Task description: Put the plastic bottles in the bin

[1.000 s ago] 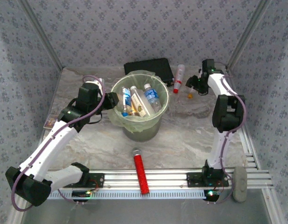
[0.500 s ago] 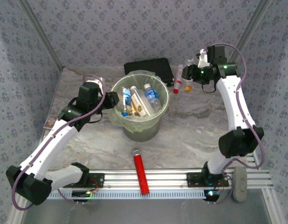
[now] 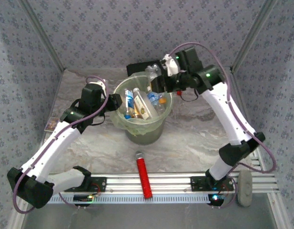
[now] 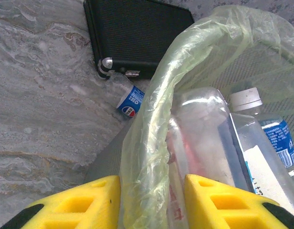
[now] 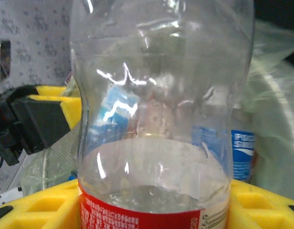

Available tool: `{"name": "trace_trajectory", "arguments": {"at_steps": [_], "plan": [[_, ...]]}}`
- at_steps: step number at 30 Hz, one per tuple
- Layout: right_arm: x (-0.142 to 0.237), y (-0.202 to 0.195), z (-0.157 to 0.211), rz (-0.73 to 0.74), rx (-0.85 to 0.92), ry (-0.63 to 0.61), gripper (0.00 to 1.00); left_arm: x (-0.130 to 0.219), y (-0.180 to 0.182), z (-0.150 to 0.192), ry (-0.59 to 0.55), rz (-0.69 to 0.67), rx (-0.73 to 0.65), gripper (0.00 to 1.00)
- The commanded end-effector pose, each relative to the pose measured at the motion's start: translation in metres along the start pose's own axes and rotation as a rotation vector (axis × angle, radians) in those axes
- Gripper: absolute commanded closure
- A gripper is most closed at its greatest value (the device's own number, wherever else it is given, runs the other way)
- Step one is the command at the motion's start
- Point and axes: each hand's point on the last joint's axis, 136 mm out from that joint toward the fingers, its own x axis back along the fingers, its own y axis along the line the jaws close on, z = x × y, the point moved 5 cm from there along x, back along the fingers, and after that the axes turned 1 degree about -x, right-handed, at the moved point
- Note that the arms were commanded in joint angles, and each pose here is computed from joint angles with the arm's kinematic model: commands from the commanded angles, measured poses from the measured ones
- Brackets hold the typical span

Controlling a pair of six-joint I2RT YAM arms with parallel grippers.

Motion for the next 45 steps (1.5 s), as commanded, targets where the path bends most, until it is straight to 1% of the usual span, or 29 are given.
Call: {"name": "trace_trajectory", "arguments": {"at_steps": [1, 4, 8, 10, 13, 14, 16, 21, 24, 26, 33, 39, 42, 45], "plan": [[-0.016, -0.002, 0.007, 0.06, -0.004, 0.065, 0.49, 0.007, -0.012, -0.012, -0.038, 0.046, -0.005, 0.6], [-0.026, -0.003, 0.013, 0.105, 0.011, 0.091, 0.46, 0.008, -0.012, -0.013, -0.04, 0.044, -0.005, 0.6], [-0.03, -0.007, 0.02, 0.181, 0.03, 0.114, 0.38, 0.006, -0.012, -0.013, -0.039, 0.044, -0.004, 0.6], [-0.028, -0.008, 0.022, 0.187, 0.03, 0.117, 0.3, 0.006, -0.012, -0.013, -0.038, 0.046, -0.005, 0.6], [-0.021, -0.006, 0.022, 0.184, 0.042, 0.106, 0.23, 0.004, -0.012, -0.012, -0.035, 0.046, -0.005, 0.6], [-0.019, -0.004, 0.021, 0.18, 0.047, 0.102, 0.18, 0.004, -0.012, -0.011, -0.033, 0.046, -0.005, 0.6], [-0.014, -0.004, 0.019, 0.177, 0.048, 0.091, 0.16, 0.003, -0.012, -0.012, -0.033, 0.045, -0.005, 0.6], [-0.014, -0.01, 0.012, 0.174, 0.032, 0.076, 0.23, 0.004, -0.013, -0.013, -0.036, 0.048, -0.005, 0.6], [-0.021, -0.015, 0.009, 0.211, 0.04, 0.08, 0.32, 0.005, -0.012, -0.012, -0.037, 0.043, -0.006, 0.6], [-0.027, -0.02, 0.009, 0.242, 0.043, 0.091, 0.36, 0.005, -0.012, -0.012, -0.04, 0.043, -0.008, 0.6], [-0.052, -0.027, 0.022, 0.256, 0.035, 0.159, 0.41, 0.005, -0.012, -0.013, -0.038, 0.043, -0.006, 0.6], [-0.075, -0.034, 0.038, 0.304, 0.026, 0.223, 0.43, 0.004, -0.012, -0.012, -0.036, 0.045, -0.006, 0.6], [-0.077, -0.038, 0.04, 0.339, 0.017, 0.238, 0.43, 0.004, -0.013, -0.012, -0.034, 0.046, -0.005, 0.6], [-0.068, -0.037, 0.032, 0.351, 0.031, 0.209, 0.43, 0.005, -0.012, -0.012, -0.035, 0.044, -0.008, 0.6]]}}
